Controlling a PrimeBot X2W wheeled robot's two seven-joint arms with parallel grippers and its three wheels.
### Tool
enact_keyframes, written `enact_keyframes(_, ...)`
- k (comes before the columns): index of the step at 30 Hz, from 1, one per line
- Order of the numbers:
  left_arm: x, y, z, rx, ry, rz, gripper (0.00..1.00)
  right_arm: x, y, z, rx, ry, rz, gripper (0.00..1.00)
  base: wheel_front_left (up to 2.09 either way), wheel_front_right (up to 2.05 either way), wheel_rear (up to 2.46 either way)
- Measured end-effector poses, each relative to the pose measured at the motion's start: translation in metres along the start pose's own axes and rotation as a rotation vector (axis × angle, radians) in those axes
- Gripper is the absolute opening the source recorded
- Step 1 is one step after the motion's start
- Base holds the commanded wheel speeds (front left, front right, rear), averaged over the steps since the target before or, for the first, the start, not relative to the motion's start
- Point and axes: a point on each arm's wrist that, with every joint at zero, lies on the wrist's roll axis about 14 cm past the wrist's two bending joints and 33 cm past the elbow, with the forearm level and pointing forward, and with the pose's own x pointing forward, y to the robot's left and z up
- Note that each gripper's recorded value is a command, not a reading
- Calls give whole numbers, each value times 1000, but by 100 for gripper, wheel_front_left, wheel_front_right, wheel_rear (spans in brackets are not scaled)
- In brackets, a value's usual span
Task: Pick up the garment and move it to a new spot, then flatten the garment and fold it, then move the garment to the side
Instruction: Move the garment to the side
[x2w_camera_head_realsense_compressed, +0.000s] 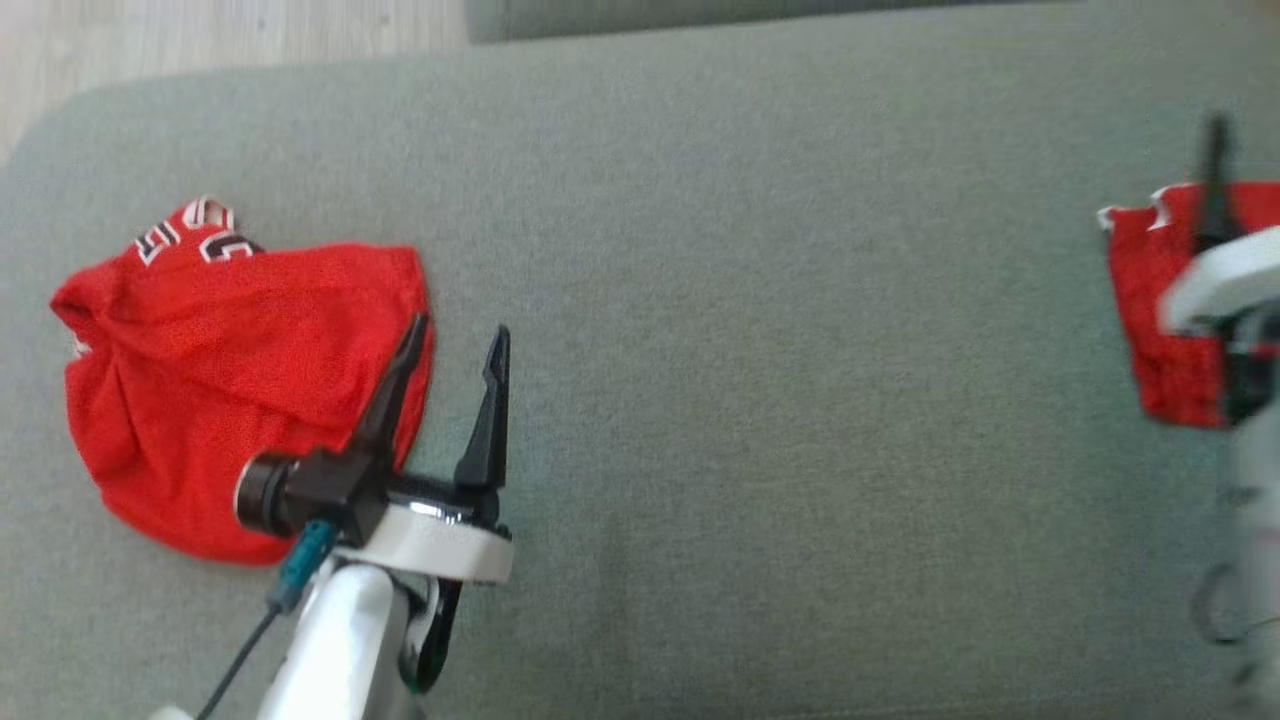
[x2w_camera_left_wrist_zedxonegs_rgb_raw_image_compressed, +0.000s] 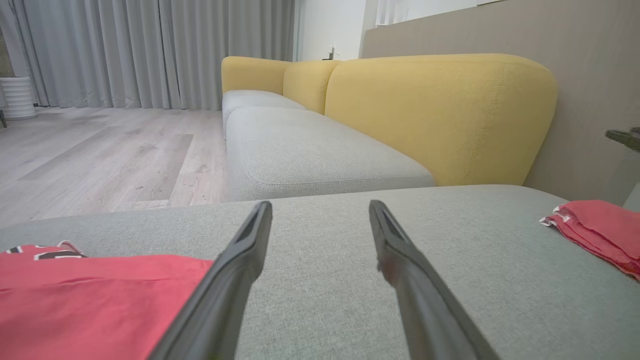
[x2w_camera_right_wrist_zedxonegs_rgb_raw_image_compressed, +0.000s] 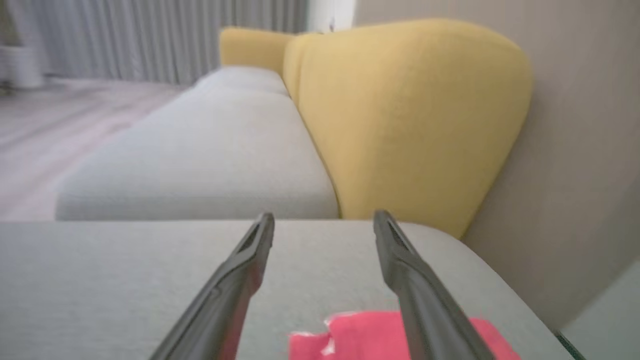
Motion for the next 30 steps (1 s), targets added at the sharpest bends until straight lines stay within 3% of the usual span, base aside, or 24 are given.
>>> enact_keyframes(5,-17,-9,3,2,-3,-7,100,-29,49,33,142,-148,87,100,0,0,0)
enact_keyframes(14,-34,-19,11,9,-20,-18,100,-97,81,12,319,-163,150,100,0,0,0)
enact_keyframes(23,-45,-18,5,-14,-4,3,100,-135,107,-33,359,-46,200,100,0,0,0)
enact_keyframes(30,-50,-17,0,-18,9,10,100,-136,111,-32,369,-55,212,100,0,0,0)
